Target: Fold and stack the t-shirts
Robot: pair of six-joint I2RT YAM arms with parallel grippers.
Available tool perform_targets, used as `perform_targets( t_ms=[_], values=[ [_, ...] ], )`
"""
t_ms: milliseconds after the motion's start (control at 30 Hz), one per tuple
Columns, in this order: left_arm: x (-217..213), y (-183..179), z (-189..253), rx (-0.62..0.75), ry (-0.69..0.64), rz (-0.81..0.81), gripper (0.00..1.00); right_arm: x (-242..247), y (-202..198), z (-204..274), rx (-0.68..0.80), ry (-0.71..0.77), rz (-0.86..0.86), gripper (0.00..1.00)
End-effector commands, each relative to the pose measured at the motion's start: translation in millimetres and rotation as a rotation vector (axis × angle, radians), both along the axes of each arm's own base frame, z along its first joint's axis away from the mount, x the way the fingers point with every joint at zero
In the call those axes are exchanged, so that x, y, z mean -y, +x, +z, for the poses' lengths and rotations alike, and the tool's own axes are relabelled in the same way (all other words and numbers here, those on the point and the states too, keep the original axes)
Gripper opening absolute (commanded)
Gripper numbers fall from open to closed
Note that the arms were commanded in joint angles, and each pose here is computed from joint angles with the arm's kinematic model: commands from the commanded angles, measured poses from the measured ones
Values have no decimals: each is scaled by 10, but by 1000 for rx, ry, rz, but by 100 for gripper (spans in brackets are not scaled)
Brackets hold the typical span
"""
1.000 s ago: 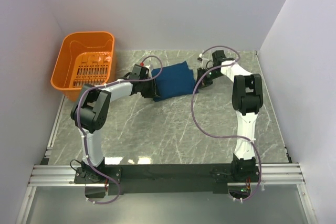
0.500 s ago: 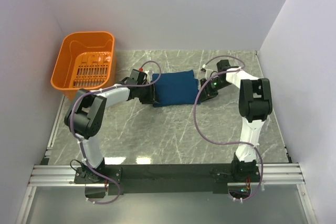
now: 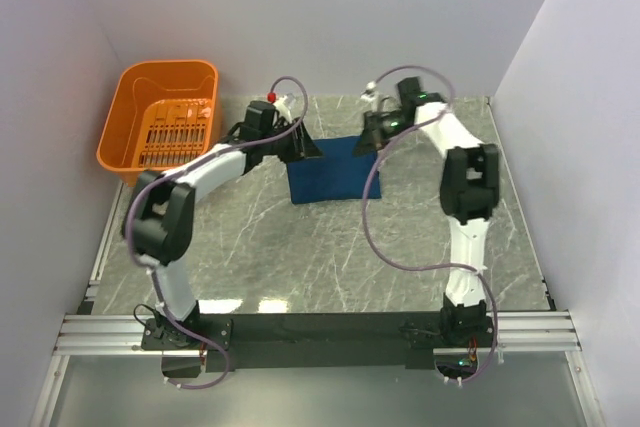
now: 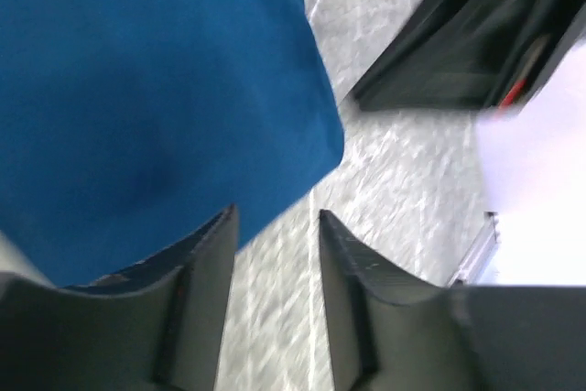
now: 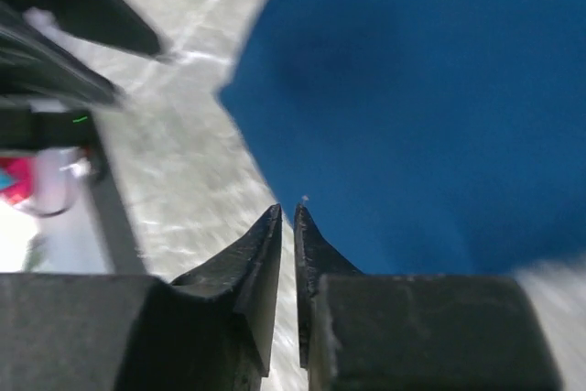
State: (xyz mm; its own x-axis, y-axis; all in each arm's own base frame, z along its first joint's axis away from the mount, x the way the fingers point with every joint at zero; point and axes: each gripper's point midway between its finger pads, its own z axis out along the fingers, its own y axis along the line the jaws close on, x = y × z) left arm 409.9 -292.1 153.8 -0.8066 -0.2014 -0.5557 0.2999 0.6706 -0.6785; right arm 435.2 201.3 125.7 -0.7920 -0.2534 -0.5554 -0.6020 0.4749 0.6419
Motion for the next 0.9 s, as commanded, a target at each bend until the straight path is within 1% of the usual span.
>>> perform_targets(
  t_ms=[0, 33, 67, 133, 167, 267, 433, 633, 733, 867],
  values=[
    [306, 103, -23, -39, -133, -75, 44, -560, -282, -120, -196, 110, 82, 16],
    [337, 135, -35, -52, -147, -73, 41, -610, -302, -173, -255, 116, 56, 15],
    [361, 141, -176, -84, -146, -80, 38, -654, -302, -226, -279, 127, 51, 13],
    [405, 137, -258, -111, -168, -88, 35, -676, -258, -313, -302, 132, 32, 11],
    [430, 95, -374, -141, -169, -103, 33, -679, -265, -412, -351, 126, 14, 9],
    [440, -46, -612, -193, -153, -117, 32, -597, -288, -667, -406, 69, -28, 7],
    [314, -301, -1032, -277, -105, -115, 32, -344, -404, -1045, -496, -6, -100, 6],
    [141, -450, -1350, -329, -33, -88, 31, -10, -376, -1206, -515, -57, -175, 6],
    [72, -445, -1402, -330, -22, -73, 32, 150, -306, -1211, -513, -58, -208, 7],
    [4, -363, -1278, -288, -5, -57, 33, 284, -219, -1116, -476, -53, -214, 9]
  ],
)
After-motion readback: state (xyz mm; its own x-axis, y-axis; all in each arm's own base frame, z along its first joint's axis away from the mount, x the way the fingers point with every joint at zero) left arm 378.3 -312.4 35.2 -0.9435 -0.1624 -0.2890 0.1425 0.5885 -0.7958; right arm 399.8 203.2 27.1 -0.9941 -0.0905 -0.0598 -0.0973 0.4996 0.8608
